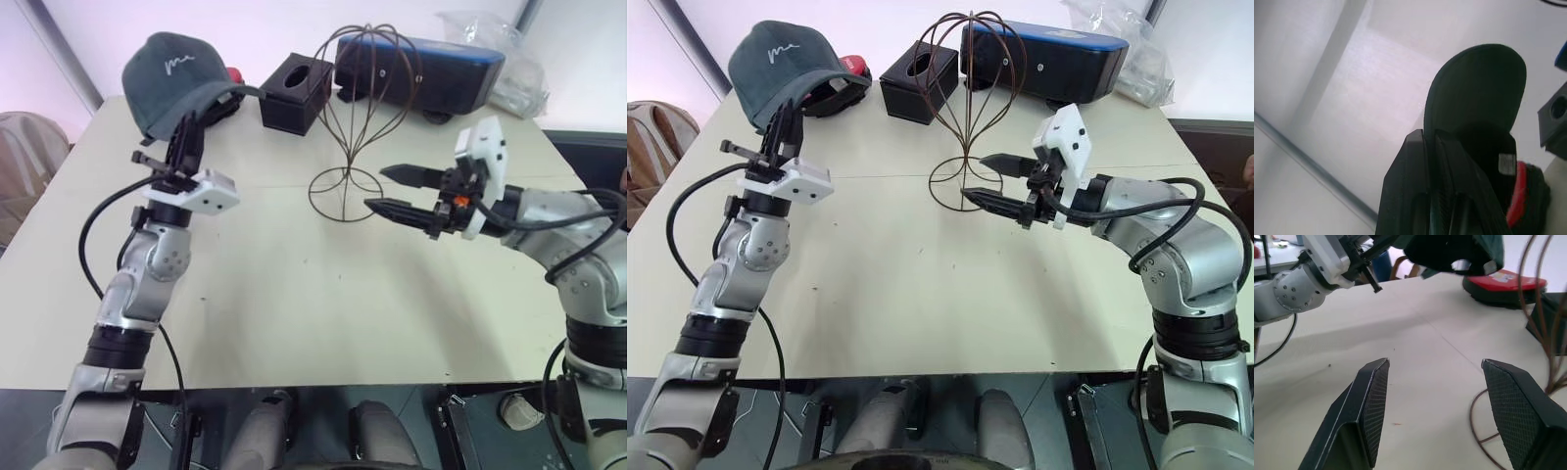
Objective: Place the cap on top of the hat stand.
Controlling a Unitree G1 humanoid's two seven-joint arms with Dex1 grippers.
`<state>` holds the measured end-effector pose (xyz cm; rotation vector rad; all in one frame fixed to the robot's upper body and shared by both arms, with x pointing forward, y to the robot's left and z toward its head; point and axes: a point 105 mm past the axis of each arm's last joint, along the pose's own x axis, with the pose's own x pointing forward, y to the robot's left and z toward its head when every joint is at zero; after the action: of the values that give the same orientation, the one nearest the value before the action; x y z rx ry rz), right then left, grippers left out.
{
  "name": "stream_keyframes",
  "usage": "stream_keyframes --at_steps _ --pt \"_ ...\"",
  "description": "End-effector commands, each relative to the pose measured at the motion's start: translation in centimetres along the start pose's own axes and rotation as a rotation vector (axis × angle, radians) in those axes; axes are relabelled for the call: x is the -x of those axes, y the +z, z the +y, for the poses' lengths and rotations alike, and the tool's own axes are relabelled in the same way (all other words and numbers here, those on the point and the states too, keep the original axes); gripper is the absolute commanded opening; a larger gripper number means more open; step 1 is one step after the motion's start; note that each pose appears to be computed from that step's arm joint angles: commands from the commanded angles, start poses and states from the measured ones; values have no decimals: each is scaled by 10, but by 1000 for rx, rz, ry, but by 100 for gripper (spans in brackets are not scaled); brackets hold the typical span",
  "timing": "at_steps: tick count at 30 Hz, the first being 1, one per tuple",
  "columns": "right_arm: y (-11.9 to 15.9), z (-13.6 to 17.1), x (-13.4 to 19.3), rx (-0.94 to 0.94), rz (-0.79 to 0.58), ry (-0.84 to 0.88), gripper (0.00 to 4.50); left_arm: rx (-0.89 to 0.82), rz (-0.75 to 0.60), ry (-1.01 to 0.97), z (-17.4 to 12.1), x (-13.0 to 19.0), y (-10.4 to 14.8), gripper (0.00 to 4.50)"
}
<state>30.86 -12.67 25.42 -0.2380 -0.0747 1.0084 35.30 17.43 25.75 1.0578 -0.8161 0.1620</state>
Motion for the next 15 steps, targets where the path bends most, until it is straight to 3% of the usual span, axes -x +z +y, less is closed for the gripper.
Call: stream_keyframes --at_steps 1,15 --pt "24 -26 15 108 -37 -108 307 30 -76 33 10 -16 15 26" --pt "47 -64 45 239 -36 -262 307 59 -266 52 22 -51 47 26"
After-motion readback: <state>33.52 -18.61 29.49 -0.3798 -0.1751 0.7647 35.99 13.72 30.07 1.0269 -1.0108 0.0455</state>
